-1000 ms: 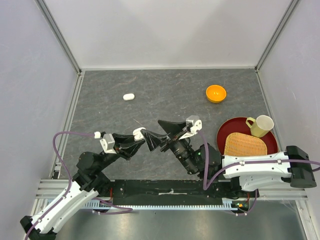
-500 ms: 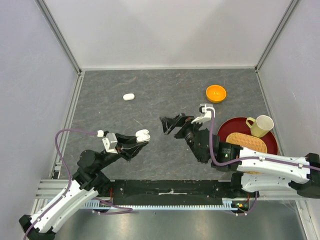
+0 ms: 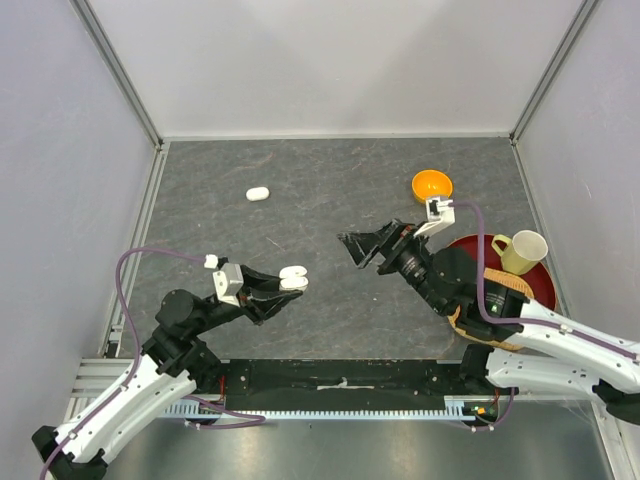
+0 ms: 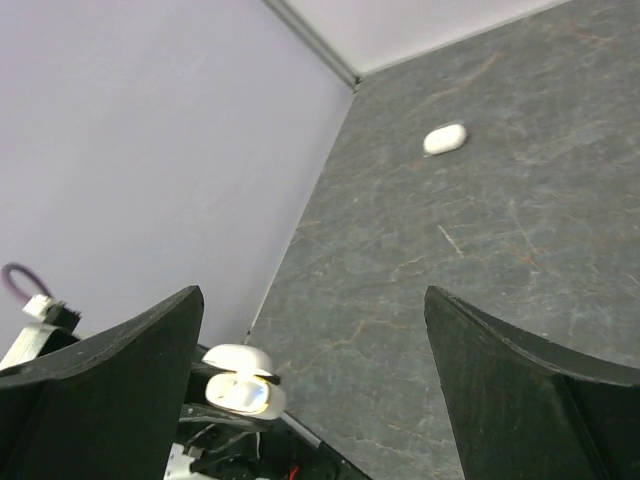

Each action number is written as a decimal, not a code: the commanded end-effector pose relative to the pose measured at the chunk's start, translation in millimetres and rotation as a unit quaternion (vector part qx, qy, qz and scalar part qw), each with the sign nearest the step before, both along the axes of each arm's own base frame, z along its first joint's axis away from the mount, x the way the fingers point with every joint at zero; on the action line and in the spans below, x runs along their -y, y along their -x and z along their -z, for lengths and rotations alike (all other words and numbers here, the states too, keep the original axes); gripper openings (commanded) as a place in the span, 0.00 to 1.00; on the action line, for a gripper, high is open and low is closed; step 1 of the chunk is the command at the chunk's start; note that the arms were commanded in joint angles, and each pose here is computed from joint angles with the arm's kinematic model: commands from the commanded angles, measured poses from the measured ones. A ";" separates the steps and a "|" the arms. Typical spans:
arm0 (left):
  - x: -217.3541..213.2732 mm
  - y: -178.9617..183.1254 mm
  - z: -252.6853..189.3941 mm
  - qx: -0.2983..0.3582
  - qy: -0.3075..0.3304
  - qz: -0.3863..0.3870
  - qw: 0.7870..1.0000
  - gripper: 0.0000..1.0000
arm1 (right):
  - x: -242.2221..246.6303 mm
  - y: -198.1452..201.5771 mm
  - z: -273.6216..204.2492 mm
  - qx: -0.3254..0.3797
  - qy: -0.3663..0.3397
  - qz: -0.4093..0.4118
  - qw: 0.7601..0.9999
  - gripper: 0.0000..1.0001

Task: Insert the wireless bluetooth earbuds into the charging case
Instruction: Close the charging case.

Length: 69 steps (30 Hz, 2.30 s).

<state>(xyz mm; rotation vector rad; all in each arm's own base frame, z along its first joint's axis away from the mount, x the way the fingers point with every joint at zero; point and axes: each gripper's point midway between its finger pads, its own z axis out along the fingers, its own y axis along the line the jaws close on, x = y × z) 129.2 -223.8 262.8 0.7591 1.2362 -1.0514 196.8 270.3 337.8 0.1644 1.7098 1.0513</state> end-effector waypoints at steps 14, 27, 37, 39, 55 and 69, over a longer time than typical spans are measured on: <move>10.1 16.3 -20.4 0.030 -0.015 0.061 0.998 0.02 | -80.4 18.3 28.6 -0.043 0.090 -0.158 0.982 0.98; 10.7 6.3 -20.5 0.028 -0.018 0.041 0.999 0.02 | -80.2 18.0 53.5 -0.071 0.120 -0.157 0.978 0.98; 6.3 -5.2 -19.3 0.023 -0.013 0.006 1.000 0.02 | -75.9 25.4 61.1 -0.081 0.120 -0.167 0.975 0.98; 5.5 -8.1 -18.8 0.021 -0.013 -0.002 1.000 0.02 | -75.9 26.3 63.8 -0.084 0.123 -0.169 0.974 0.98; 5.1 -17.3 -15.7 0.001 -0.012 -0.022 1.000 0.02 | -69.7 24.7 76.0 -0.090 0.141 -0.160 0.973 0.98; 14.2 -34.4 0.4 -0.093 -0.022 -0.040 0.995 0.02 | -23.6 -0.6 84.2 -0.112 0.149 -0.032 0.982 0.98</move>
